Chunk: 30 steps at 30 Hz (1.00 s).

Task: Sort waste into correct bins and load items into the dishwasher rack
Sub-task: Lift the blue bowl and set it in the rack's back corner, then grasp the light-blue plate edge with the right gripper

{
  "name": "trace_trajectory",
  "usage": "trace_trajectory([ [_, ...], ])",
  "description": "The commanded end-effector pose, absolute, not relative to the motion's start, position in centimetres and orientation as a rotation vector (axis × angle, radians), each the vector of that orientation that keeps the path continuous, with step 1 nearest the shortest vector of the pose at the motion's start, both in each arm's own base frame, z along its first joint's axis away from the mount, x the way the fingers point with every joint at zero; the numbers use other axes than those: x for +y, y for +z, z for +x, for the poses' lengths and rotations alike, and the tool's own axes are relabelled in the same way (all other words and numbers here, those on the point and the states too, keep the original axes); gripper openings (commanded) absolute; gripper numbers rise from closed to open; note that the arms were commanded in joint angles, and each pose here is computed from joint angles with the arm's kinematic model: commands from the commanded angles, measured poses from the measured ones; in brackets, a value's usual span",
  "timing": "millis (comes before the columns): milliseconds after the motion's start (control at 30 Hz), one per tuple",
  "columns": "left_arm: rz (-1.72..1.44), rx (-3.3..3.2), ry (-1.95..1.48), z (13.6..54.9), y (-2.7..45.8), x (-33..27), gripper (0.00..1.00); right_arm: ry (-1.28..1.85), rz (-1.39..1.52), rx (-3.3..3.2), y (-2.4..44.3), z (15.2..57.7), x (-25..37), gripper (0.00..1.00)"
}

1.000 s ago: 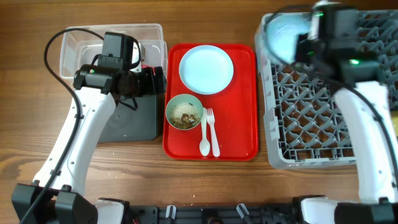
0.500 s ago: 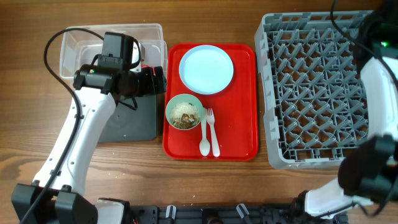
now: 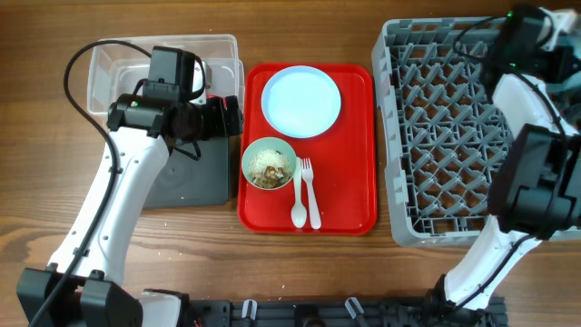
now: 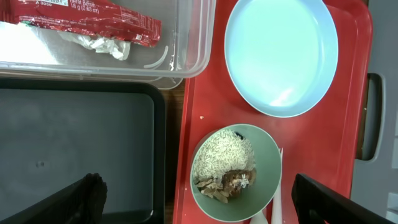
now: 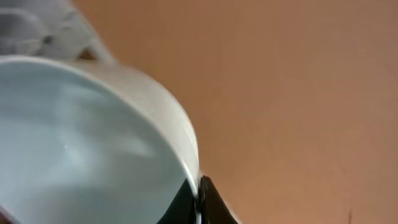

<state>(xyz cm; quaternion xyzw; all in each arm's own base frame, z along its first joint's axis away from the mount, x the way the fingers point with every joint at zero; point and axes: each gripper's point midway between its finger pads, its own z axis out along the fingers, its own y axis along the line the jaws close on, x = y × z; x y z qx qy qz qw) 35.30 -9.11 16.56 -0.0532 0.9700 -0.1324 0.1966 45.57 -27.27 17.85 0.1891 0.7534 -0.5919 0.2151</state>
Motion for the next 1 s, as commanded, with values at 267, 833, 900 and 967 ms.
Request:
trace_trajectory([
  [267,-0.136,2.699,-0.363,35.4,17.1,-8.9,0.96,-1.398,0.391,2.266,13.8,46.8,-21.7,0.6],
  [833,-0.139,2.718,-0.359,35.0,16.9,-8.9,1.0,0.402,-0.299,2.463,17.5,45.6,12.2,0.76],
  [900,-0.139,2.719,-0.359,35.0,16.8,-8.9,1.0,0.315,-0.178,2.568,13.7,45.4,14.7,0.73],
  [967,-0.139,2.72,-0.359,35.0,16.8,-8.9,1.0,0.264,-0.069,2.617,11.3,45.6,15.1,0.73],
])
